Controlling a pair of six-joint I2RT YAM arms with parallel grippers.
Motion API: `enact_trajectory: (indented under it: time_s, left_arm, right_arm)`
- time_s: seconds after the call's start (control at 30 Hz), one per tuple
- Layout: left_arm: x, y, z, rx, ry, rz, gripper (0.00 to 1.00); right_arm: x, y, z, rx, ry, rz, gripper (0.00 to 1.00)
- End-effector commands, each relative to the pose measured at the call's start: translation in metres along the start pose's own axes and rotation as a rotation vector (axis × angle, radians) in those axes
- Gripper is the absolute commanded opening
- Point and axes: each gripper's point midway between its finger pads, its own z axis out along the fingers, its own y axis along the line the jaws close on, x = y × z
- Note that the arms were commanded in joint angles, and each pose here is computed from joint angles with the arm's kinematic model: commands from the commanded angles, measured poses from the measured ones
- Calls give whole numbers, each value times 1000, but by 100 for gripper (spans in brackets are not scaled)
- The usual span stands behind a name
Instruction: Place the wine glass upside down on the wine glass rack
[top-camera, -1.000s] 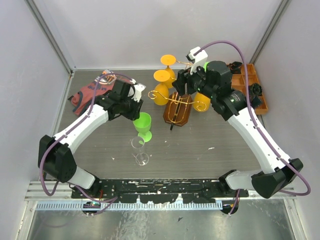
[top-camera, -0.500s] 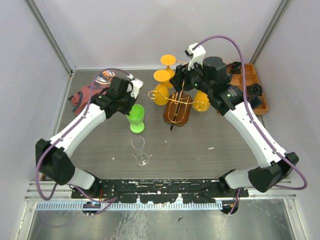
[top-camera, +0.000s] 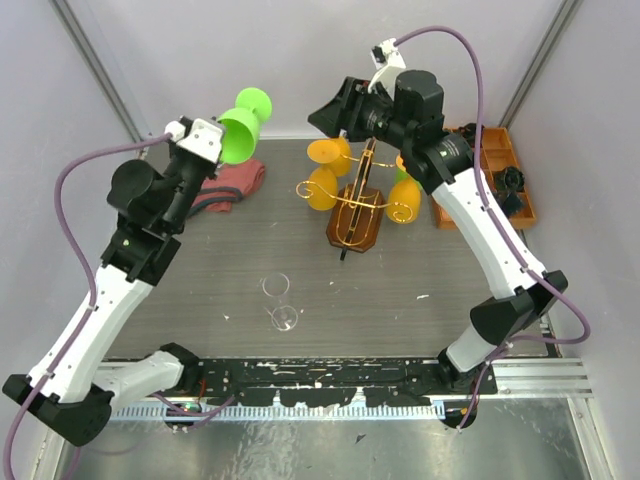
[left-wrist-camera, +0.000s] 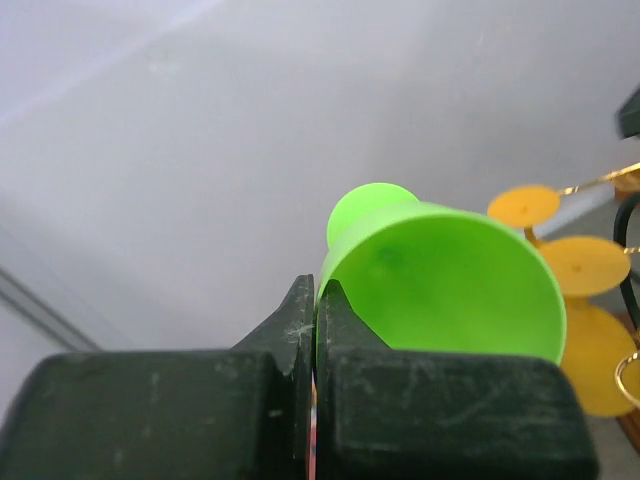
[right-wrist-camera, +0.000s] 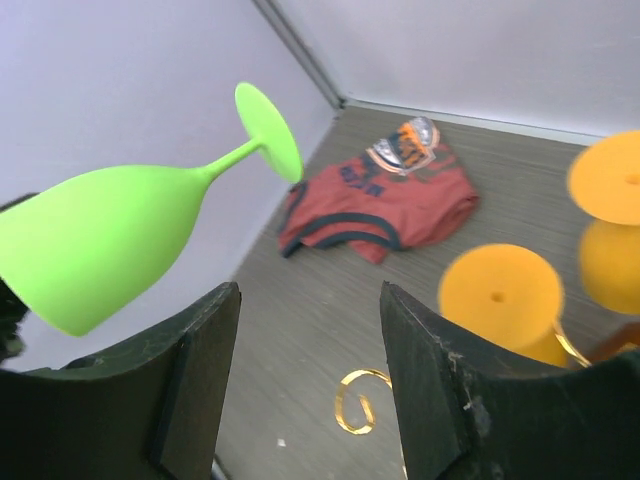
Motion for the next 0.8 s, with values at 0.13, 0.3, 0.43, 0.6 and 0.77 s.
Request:
enact_trajectory:
  time_s: [0.13,0.3,0.43,0.6,0.77]
  left_arm:
    - [-48,-27,0,65,-444,118,0]
    - [-48,-38,-8,66,-560,151,0]
    - [-50,-39,-11,46,-604,159,0]
    - [-50,-38,-14,20,-632,176,0]
    - [-49,-42,-17,32,-640,173,0]
  right_arm:
    - [-39,69,2,-298,-30,290,63]
    - [-31,74,10,-345,23,387,63]
    - [-17,65,19,-343,82,478,63]
    - [-10,59,28,-329,100,516,63]
    - [-11,56,35,-328,88,529,63]
